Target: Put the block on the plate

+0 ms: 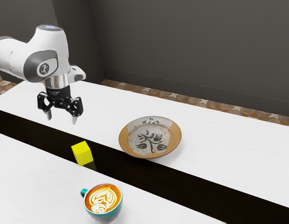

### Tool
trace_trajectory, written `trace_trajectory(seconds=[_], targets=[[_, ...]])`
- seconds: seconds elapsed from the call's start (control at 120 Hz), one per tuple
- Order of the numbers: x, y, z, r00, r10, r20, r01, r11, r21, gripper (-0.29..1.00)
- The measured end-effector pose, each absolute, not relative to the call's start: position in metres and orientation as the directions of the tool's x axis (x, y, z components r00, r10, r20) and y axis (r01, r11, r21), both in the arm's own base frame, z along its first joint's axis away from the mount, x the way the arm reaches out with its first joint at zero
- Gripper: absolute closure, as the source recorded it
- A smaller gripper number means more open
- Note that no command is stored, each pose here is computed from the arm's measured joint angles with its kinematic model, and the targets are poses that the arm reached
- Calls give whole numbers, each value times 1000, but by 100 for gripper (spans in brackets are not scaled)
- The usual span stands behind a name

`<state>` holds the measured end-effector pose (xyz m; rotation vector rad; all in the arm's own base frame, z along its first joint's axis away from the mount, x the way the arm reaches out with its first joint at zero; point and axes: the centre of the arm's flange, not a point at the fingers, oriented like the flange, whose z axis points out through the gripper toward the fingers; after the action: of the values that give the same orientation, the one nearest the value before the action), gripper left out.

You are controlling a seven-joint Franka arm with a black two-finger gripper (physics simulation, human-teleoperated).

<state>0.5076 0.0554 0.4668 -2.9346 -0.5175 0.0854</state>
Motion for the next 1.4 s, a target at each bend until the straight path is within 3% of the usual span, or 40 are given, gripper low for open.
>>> trace_trajectory(seconds=[0.342, 0.717, 0.917, 1.4], targets=[[511, 57, 373, 784, 621, 19, 615, -772, -158, 0], [525, 46, 324, 540, 841, 15, 839, -537, -92, 0], [532, 69, 311, 460, 888, 29, 885, -456, -92, 0], [558, 90, 285, 464, 883, 65, 884, -458, -89, 0]])
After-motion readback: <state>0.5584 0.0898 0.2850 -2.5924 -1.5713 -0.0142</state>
